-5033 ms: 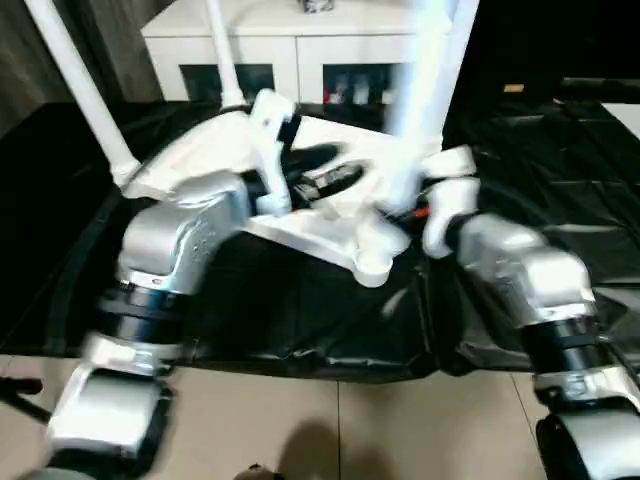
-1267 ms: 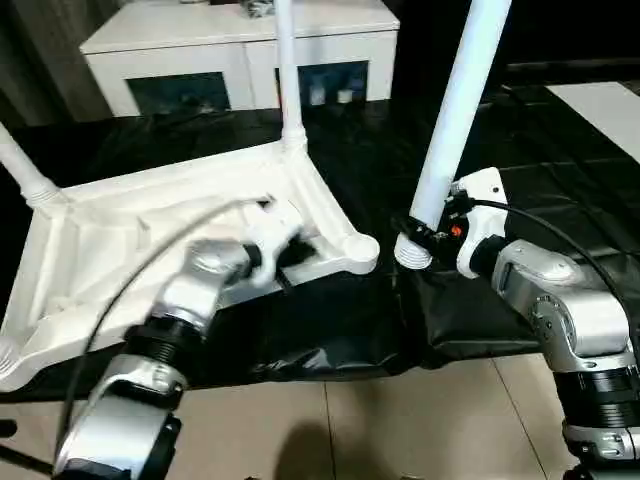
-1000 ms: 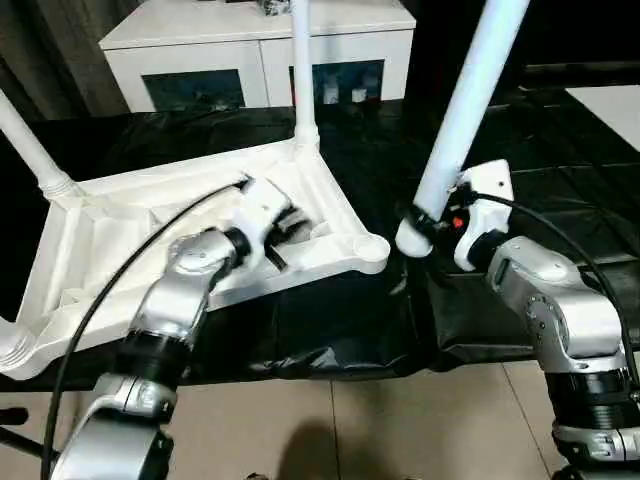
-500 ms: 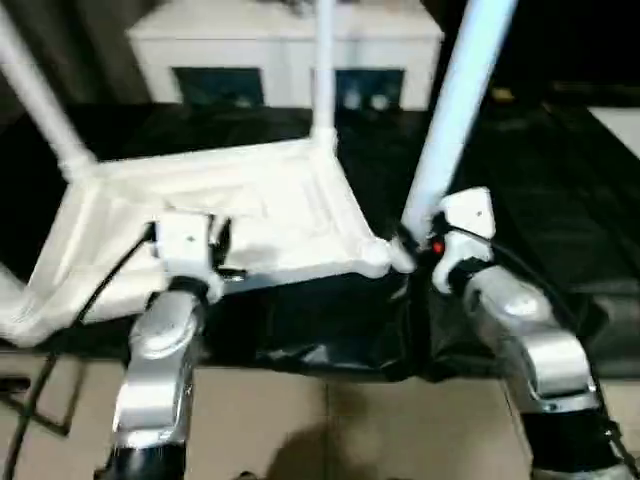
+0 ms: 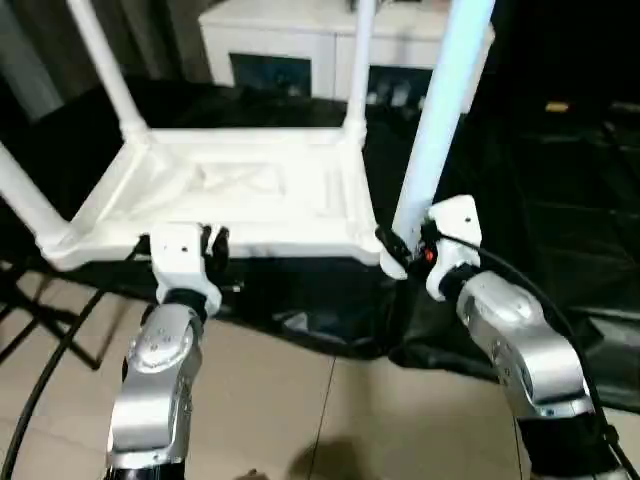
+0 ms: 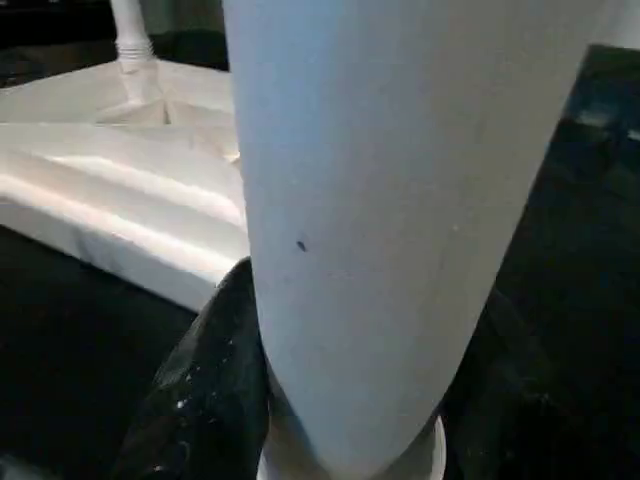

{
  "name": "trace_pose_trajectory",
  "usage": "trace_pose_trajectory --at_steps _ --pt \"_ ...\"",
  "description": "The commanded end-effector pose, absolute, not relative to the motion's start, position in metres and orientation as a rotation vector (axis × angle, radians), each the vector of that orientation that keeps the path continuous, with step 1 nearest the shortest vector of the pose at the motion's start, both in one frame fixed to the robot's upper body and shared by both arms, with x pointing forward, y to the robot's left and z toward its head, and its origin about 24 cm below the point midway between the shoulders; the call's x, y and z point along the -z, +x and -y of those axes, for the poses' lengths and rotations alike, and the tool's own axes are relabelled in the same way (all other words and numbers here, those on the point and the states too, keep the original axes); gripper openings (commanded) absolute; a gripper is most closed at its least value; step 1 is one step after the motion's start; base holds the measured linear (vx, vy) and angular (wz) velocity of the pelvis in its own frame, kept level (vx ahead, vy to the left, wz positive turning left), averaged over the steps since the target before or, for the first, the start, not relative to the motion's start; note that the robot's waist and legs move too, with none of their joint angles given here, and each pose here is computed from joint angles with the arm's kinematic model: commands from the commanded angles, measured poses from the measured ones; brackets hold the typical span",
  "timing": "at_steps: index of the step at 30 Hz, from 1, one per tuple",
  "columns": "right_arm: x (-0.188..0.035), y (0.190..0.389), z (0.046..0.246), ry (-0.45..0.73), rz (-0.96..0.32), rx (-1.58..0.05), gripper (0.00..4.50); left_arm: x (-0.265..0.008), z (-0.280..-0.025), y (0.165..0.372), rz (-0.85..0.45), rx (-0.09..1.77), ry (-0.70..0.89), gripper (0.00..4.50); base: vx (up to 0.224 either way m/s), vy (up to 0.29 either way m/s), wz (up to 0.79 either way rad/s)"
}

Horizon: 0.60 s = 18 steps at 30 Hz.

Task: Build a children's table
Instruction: Insert table leg to table base

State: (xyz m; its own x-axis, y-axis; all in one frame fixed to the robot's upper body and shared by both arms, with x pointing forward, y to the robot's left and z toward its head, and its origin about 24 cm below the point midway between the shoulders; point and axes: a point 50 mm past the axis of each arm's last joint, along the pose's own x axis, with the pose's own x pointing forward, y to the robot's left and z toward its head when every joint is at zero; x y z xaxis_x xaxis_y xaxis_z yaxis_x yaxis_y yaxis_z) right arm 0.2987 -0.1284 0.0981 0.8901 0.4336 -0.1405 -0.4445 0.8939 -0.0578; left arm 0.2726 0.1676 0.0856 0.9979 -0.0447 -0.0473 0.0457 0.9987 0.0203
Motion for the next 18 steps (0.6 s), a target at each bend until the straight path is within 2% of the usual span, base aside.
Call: trace_pose_trajectory --at_steps 1,6,12,18 --pt "-0.1045 0.2995 0.1286 -0.083 -0.091 -0.453 1.86 -0.0926 -0.1668 0.2725 -0.026 0.066 0.029 1.15 -0.059 0.027 -0.07" --pt "-0.1038 0.2999 0.1269 -0.061 -0.093 -0.449 1.86 -0.0930 -0.1671 0.2728 -0.033 0.087 0.038 1.15 0.056 -0.075 -0.05" --pt "-0.1025 0.2988 0.1258 -0.027 -0.104 -0.439 1.86 -0.0941 -0.1674 0.2741 -0.034 0.105 0.042 1.15 0.140 0.022 0.12" --pt "-0.1020 0.2989 0.1285 -0.026 -0.107 -0.413 1.86 -0.0957 -0.1683 0.2758 -0.034 0.115 0.044 1.15 0.094 -0.019 -0.46"
